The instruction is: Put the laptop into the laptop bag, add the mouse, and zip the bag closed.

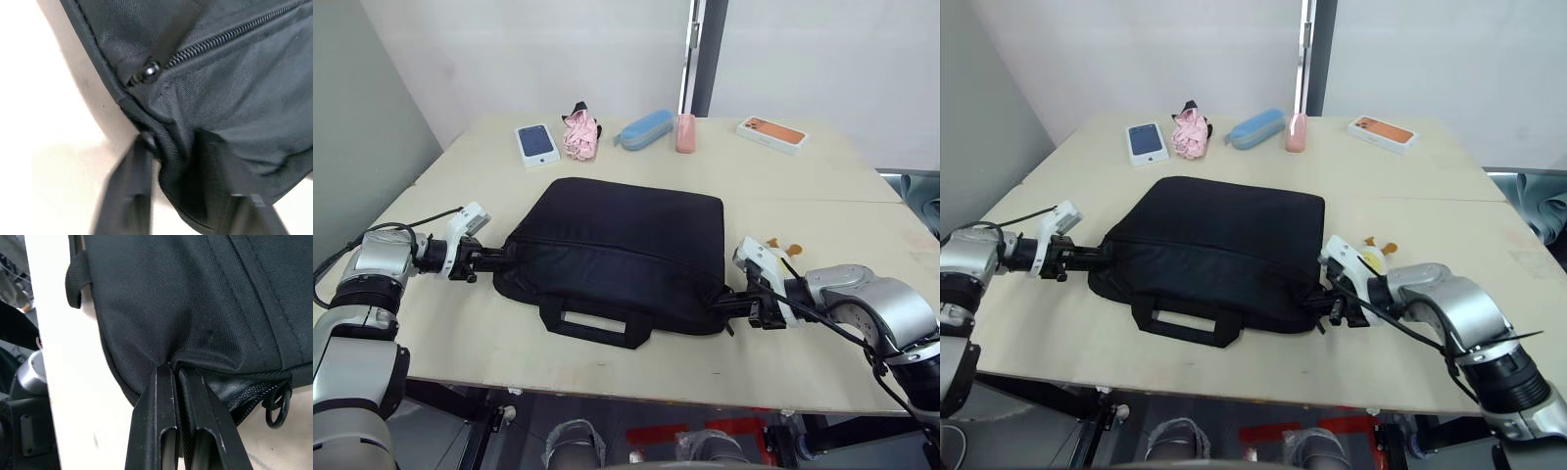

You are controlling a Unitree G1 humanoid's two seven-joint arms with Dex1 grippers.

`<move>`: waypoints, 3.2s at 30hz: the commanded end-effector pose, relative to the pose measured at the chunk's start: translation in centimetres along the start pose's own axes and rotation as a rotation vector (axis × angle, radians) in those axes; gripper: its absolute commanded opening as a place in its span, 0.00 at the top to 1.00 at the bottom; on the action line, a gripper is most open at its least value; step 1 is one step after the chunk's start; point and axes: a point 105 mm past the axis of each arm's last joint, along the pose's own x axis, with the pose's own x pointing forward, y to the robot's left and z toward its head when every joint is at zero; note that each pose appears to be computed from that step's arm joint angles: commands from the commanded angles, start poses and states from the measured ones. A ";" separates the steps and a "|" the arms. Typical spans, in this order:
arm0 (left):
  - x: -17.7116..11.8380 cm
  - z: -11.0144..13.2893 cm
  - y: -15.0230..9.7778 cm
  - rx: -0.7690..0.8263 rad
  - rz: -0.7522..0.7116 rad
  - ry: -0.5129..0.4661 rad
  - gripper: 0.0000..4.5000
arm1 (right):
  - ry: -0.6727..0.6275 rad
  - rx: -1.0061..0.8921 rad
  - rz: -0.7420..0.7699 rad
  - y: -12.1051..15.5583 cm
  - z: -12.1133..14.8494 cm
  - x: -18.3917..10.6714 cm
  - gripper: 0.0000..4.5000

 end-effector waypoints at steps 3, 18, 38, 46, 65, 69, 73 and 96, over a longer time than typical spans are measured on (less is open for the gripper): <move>-0.9 0.9 0.4 0.097 0.033 0.000 0.13 | -0.070 -0.025 0.070 1.0 1.5 -1.2 0.64; -2.3 11.3 -8.3 0.539 -0.346 -0.327 0.05 | -0.336 -0.163 -0.200 0.7 5.5 -13.7 0.19; 13.7 7.7 -14.7 0.816 -0.694 -0.253 0.86 | -0.382 0.173 -0.608 -1.8 -0.5 -15.3 0.19; 14.8 5.5 -14.5 0.846 -0.695 -0.177 1.00 | -0.304 0.342 -0.649 -6.7 -0.8 -10.9 0.19; 15.3 2.2 -13.6 0.912 -0.632 -0.029 1.00 | -0.038 0.166 -0.650 -9.0 -2.2 -6.8 0.98; 15.3 0.4 -13.3 0.905 -0.663 0.057 1.00 | -0.072 0.126 -0.688 -10.3 0.0 -7.0 0.99; 15.4 -0.8 -13.3 0.902 -0.685 0.100 1.00 | -0.077 0.074 -0.708 -11.2 1.7 -6.9 0.99; 15.3 -1.3 -14.1 0.878 -0.725 0.062 1.00 | -0.121 0.070 -0.572 -11.1 3.6 -5.7 0.46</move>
